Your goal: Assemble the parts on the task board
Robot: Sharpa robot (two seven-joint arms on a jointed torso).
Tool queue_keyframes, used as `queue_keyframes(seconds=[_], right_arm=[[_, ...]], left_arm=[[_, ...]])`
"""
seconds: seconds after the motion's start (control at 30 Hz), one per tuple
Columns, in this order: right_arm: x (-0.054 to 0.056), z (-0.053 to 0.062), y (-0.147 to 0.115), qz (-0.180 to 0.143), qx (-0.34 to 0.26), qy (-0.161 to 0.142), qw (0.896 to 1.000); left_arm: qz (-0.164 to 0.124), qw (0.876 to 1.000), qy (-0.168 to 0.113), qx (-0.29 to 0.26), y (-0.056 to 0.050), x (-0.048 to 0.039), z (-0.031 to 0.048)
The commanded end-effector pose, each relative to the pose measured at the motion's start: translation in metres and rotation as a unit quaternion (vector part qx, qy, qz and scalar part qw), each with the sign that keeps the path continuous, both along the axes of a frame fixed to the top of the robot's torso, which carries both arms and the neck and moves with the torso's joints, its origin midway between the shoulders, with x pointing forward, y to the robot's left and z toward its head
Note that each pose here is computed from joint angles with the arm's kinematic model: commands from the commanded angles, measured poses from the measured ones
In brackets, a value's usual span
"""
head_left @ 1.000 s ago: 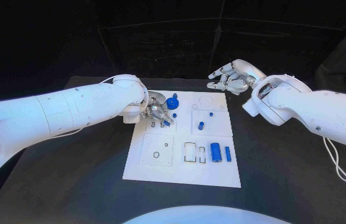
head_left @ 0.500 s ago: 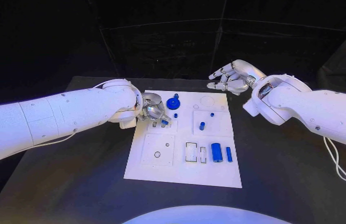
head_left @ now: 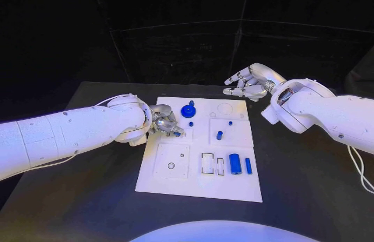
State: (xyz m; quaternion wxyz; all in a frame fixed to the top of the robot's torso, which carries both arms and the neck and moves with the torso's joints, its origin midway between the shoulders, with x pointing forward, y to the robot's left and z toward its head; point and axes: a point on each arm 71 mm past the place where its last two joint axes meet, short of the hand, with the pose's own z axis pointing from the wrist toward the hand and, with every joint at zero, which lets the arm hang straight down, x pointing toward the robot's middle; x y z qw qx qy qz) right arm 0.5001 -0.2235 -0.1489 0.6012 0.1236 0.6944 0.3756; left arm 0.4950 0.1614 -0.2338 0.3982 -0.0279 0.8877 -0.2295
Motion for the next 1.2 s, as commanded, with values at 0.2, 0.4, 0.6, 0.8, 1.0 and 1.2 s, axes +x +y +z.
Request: queue_keyframes(seconds=[0.2, 0.4, 0.6, 0.8, 1.0, 1.2], right_arm=[[-0.0001, 0.0014, 0.0003, 0.004, 0.0, -0.002, 1.0], [0.0, 0.0014, 0.0005, 0.004, 0.0, -0.002, 1.0], [0.0001, 0.0013, 0.0007, 0.004, 0.0, -0.002, 1.0], [0.0001, 0.0013, 0.0011, 0.004, 0.0, -0.001, 1.0], [0.0002, 0.0013, 0.001, 0.004, 0.0, -0.002, 1.0], [0.0003, 0.0014, 0.0015, 0.005, 0.001, -0.002, 1.0]], left_arm=[[0.005, 0.999, -0.038, -0.001, -0.0001, 0.0022, 0.0018], [-0.005, 1.0, -0.028, 0.013, -0.0003, 0.0019, -0.0007], [-0.025, 0.999, -0.008, 0.034, -0.0013, 0.0002, -0.0041], [-0.036, 0.998, 0.001, 0.044, -0.0032, -0.0002, -0.0058], [-0.04, 0.998, 0.003, 0.05, -0.0052, 0.0005, -0.0064], [-0.04, 0.998, 0.004, 0.053, -0.0043, 0.0017, -0.0068]])
